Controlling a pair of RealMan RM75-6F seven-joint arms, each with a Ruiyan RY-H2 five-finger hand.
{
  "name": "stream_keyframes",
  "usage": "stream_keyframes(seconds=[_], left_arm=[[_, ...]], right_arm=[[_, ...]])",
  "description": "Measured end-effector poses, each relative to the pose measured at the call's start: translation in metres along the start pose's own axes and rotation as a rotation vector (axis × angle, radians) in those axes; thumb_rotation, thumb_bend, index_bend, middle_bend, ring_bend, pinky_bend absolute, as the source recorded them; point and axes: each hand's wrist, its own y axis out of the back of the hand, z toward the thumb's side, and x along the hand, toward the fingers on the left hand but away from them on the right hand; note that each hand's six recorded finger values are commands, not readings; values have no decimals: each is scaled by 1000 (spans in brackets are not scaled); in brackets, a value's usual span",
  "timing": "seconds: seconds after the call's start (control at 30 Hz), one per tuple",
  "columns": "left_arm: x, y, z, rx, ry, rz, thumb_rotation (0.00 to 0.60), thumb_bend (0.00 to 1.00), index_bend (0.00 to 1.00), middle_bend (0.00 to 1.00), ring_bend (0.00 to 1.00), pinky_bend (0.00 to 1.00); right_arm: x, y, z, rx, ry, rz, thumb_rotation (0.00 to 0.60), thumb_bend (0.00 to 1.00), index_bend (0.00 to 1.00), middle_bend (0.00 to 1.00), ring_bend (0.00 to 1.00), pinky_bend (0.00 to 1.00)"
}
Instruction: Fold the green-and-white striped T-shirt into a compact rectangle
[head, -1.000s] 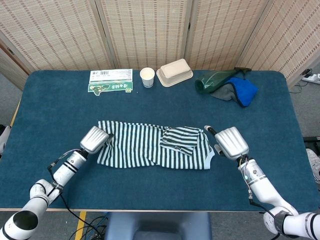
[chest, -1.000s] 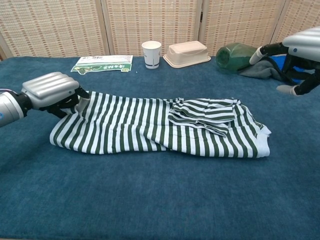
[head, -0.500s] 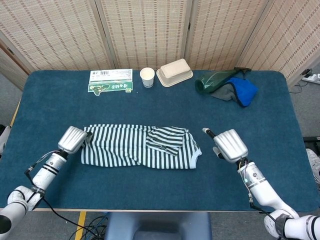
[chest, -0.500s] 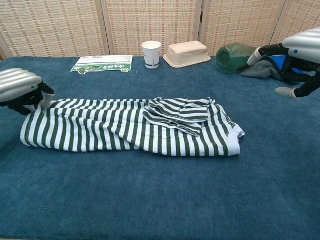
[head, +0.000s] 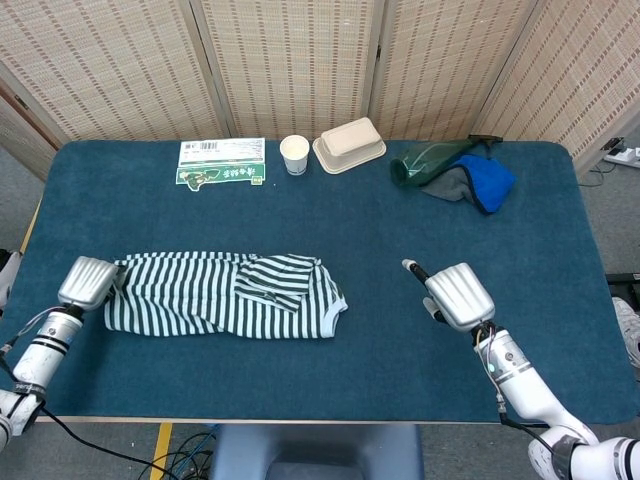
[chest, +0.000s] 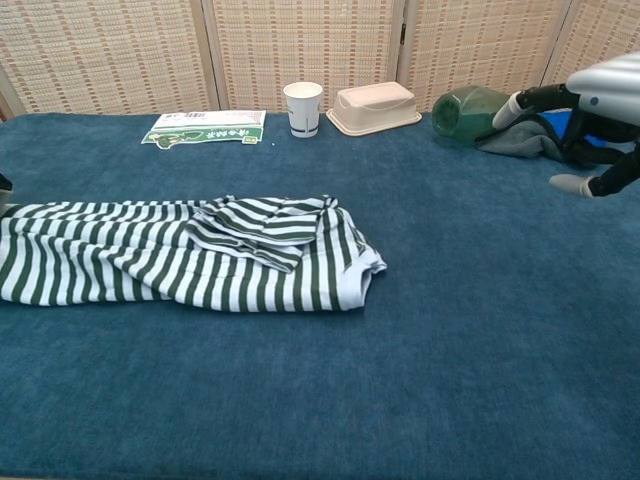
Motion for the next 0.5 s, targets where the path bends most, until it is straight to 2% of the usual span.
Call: stream_keyframes(seconds=[0.17,0.27,0.37,0.5], left_arm=[[-1,9,-3,0,1,19,600,622,729,944,848,848],[0,14,5,-35,-17,21,600,622,729,941,847,846],[0,23,21,-99,-53,14,600,622,729,937,846,846],[2,44,59,-175,-130,15,600,622,727,937,846,846]], right_arm=[[2,0,-2,-3,-6,-1,600,371,163,894,1000,1000],[2,1,-3,-6,-9,-4,600,370,164,894,1000,1000],[2,3,-5,-4,-11,-11,600,371,163,894,1000,1000],[3,3,-8,-1,-15,-10,600,371,163,894,1000,1000]])
